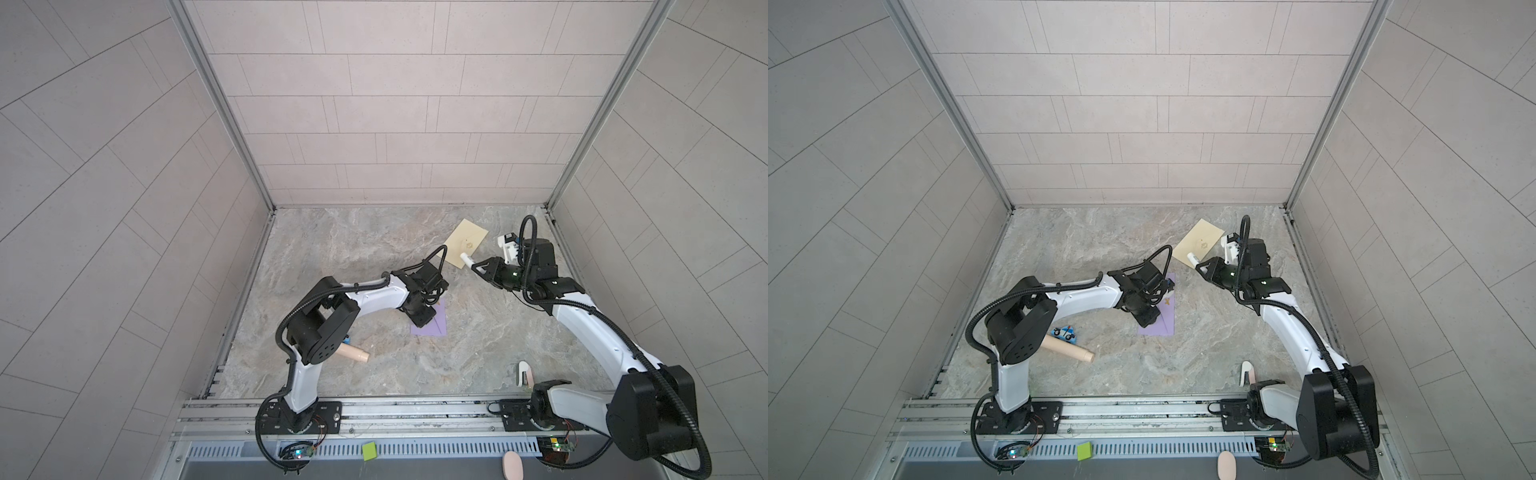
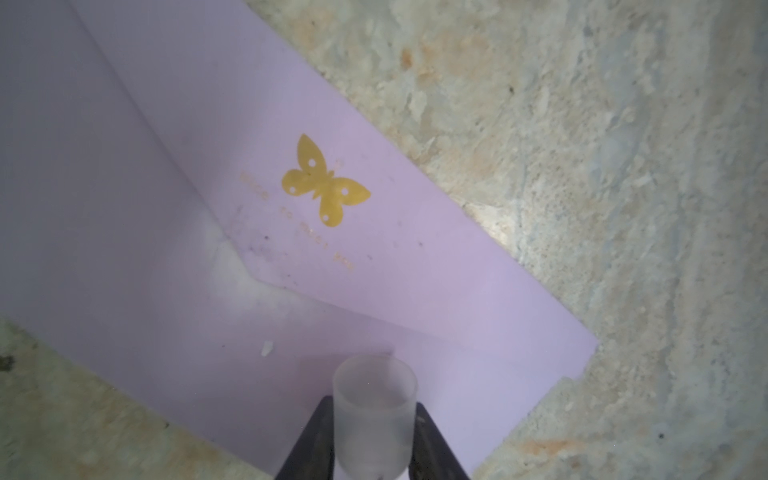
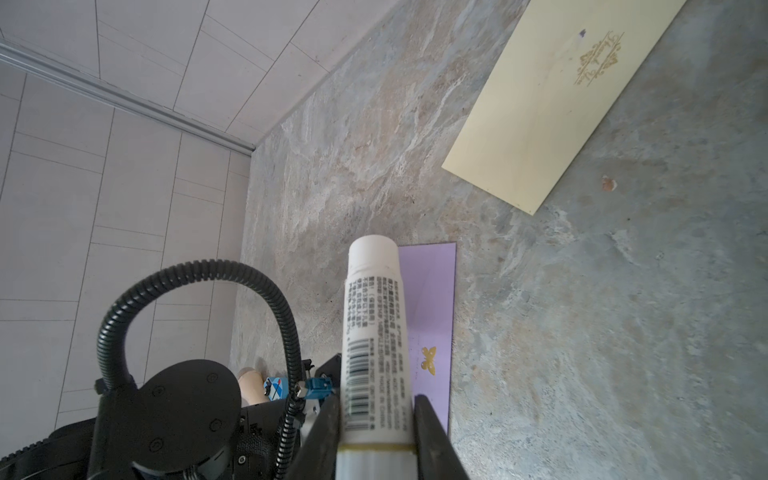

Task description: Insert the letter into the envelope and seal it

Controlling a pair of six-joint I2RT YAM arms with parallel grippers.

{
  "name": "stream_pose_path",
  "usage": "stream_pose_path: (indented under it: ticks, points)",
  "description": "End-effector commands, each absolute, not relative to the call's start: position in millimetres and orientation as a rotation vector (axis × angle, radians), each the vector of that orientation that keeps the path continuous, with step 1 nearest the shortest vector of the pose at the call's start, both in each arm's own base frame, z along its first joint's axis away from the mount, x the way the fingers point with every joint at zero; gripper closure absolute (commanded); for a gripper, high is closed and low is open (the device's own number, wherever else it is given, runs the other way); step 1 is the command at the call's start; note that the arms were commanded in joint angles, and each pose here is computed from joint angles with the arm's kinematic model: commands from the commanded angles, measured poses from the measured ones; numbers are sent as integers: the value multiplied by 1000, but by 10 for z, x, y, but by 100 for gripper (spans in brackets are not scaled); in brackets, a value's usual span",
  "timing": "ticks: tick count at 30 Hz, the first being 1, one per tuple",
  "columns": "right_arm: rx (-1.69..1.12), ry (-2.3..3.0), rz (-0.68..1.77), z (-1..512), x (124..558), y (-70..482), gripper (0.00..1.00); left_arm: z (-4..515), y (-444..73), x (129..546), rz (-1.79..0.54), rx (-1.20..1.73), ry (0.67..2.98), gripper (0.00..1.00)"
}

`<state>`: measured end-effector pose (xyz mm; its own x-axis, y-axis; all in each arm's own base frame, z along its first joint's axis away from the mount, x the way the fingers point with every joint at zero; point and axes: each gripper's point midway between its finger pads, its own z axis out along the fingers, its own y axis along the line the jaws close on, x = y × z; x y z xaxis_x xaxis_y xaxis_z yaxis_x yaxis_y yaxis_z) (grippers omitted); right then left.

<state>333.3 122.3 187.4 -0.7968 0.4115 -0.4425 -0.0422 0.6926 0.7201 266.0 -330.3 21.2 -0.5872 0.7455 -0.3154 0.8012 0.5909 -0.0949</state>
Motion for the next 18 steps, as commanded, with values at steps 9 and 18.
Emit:
stream_pose_path:
  ticks: [9, 18]
  points:
    - [123, 2498, 1089, 1626, 2935, 1378, 100, 376, -3293, 2660, -350, 1302, 2458, 80]
    - [-56, 2537, 1204, 1654, 2651, 1700, 100, 792, -3212, 2682, -403, 1236, 2169, 91]
